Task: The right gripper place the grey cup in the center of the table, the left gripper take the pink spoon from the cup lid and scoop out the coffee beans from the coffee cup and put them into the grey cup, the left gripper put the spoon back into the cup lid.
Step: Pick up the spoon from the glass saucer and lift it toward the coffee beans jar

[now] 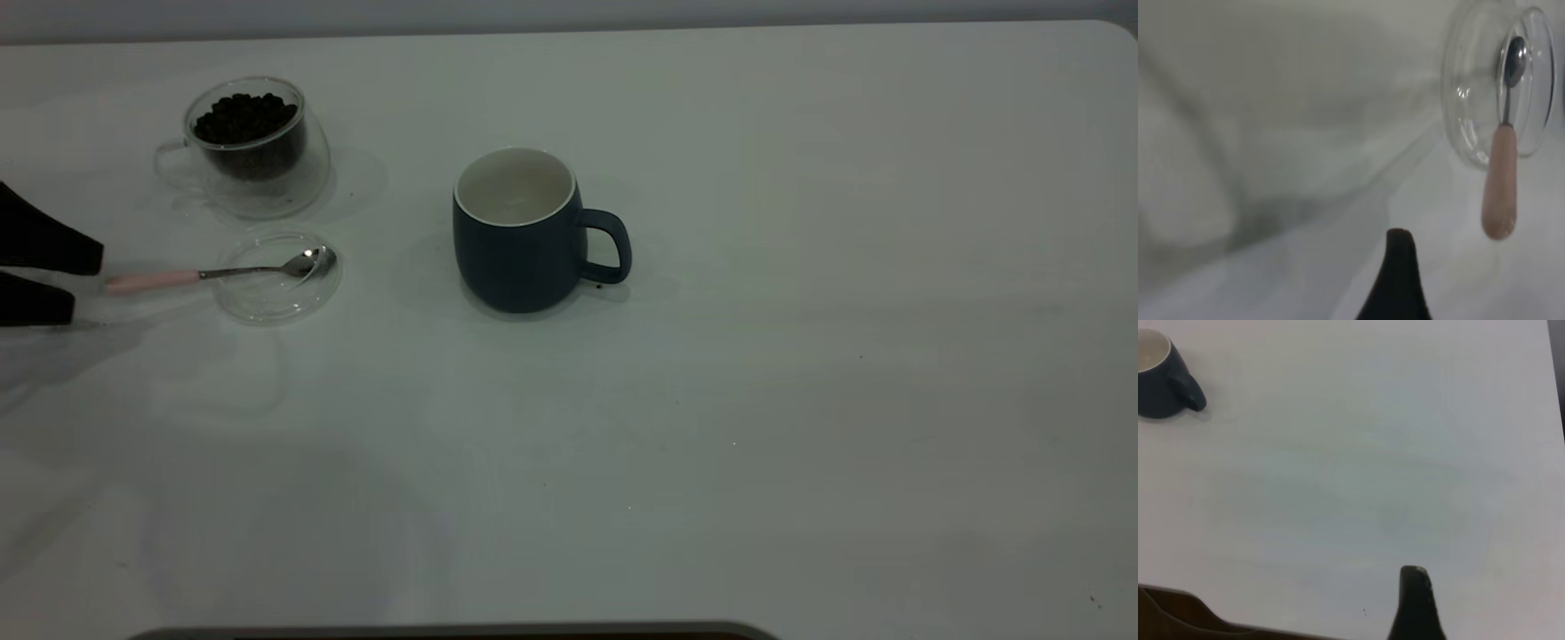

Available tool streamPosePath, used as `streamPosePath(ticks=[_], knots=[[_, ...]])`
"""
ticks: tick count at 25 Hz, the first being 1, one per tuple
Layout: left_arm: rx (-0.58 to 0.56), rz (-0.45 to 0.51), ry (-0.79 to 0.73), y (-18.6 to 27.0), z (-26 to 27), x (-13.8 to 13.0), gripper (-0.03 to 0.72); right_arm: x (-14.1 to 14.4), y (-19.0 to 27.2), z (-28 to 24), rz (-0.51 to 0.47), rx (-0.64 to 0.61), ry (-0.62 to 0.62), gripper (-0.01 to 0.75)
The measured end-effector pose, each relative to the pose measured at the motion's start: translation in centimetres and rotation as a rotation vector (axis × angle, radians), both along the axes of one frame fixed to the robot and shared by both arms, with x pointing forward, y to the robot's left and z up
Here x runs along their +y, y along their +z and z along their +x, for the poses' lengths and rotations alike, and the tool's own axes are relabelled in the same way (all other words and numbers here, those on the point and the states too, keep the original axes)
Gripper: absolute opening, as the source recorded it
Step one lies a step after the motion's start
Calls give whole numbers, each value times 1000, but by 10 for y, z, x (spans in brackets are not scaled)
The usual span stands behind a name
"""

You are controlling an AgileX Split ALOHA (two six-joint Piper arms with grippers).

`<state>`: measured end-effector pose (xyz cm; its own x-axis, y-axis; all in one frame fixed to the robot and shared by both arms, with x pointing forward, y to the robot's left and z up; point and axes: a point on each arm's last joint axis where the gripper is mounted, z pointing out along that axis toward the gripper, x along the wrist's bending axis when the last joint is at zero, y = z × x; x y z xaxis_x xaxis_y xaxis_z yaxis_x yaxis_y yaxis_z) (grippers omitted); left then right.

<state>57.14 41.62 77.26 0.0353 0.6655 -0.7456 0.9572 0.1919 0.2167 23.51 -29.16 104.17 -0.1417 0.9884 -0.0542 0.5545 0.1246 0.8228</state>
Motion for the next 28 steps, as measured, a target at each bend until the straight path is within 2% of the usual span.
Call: streamPosePath(ticks=[6, 14, 28], knots=[[-77, -83, 41, -11, 4, -5, 718, 0, 0, 0, 0, 0, 0, 591], [-76, -150, 49, -18, 2, -9, 709, 0, 0, 0, 0, 0, 0, 591], [-35, -177, -20, -26, 14, -40, 696, 0, 0, 0, 1, 0, 0, 591]])
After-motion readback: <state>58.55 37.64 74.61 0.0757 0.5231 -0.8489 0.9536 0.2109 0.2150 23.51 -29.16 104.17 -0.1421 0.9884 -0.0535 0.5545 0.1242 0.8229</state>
